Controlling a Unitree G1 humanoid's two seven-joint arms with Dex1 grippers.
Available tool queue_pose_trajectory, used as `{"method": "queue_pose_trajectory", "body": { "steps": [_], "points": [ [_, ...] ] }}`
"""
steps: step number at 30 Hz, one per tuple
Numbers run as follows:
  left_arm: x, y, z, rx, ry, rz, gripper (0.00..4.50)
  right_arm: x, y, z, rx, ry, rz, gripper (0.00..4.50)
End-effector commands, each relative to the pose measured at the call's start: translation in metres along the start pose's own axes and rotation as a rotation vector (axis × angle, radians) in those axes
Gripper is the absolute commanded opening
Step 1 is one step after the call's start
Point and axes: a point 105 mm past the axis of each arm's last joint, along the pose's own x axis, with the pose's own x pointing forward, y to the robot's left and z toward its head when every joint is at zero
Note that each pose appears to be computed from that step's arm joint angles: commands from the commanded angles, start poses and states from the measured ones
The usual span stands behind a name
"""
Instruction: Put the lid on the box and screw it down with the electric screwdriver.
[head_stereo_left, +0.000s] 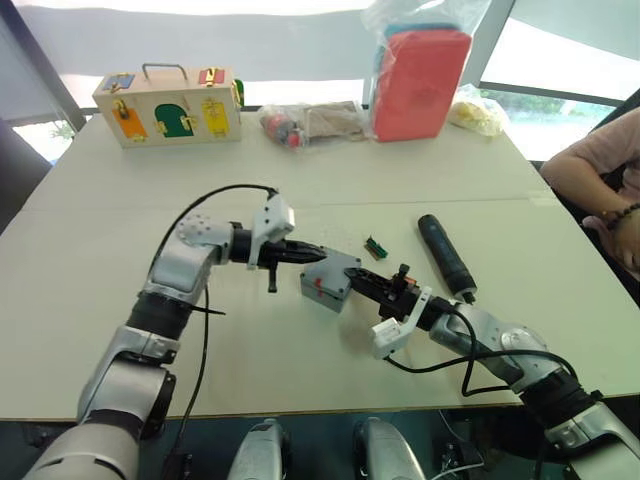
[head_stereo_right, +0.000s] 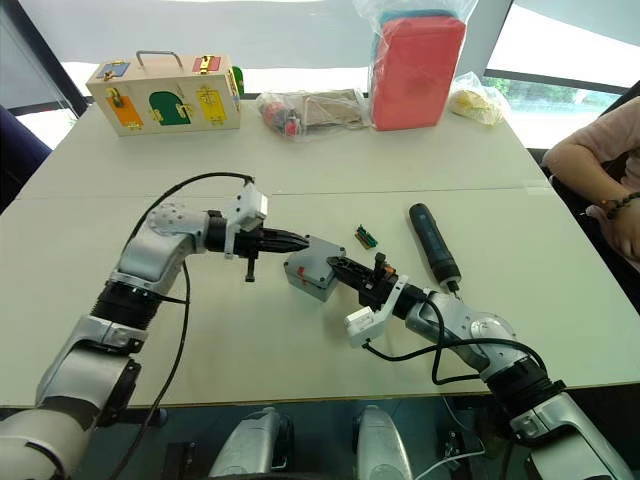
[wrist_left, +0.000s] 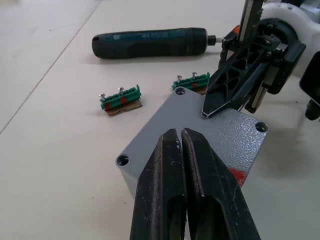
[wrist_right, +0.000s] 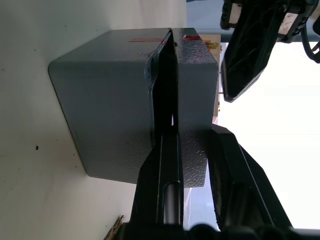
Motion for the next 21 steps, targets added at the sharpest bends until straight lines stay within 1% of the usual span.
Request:
{"method": "queue_pose_trajectory", "body": {
  "steps": [1, 7, 9, 10, 12, 14, 16, 17, 18, 19, 21],
  "points": [
    [0.007, 0.003, -0.007, 0.071, 0.054, 0.003, 0.03, -0.001, 0.008, 0.004, 0.044, 0.001, 0.064, 0.19],
    [0.013, 0.000, -0.021, 0.077, 0.101, -0.018, 0.03, 0.010, -0.012, 0.010, 0.123, -0.014, 0.064, 0.19],
    [0.016, -0.003, -0.025, 0.074, 0.118, -0.036, 0.00, 0.013, -0.021, 0.012, 0.139, -0.028, 0.070, 1.20],
    [0.017, -0.004, -0.027, 0.071, 0.126, -0.046, 0.00, 0.013, -0.024, 0.013, 0.138, -0.035, 0.074, 1.39],
    [0.019, -0.007, -0.029, 0.066, 0.133, -0.063, 0.00, 0.012, -0.029, 0.012, 0.141, -0.037, 0.079, 2.12],
    [0.020, -0.010, -0.030, 0.066, 0.137, -0.075, 0.00, 0.010, -0.032, 0.012, 0.136, -0.042, 0.088, 3.07],
    [0.022, -0.012, -0.032, 0.063, 0.139, -0.080, 0.00, 0.006, -0.035, 0.010, 0.136, -0.042, 0.093, 3.61],
    [0.023, -0.013, -0.032, 0.062, 0.139, -0.082, 0.00, 0.003, -0.035, 0.009, 0.137, -0.040, 0.096, 4.00],
    [0.024, -0.014, -0.032, 0.062, 0.139, -0.088, 0.00, -0.001, -0.035, 0.007, 0.134, -0.036, 0.099, 4.30],
    [0.026, -0.016, -0.033, 0.061, 0.139, -0.092, 0.00, -0.004, -0.034, 0.005, 0.132, -0.033, 0.104, 4.49],
    [0.028, -0.017, -0.033, 0.058, 0.139, -0.098, 0.00, -0.012, -0.029, -0.001, 0.130, -0.018, 0.113, 4.49]
  ]
}}
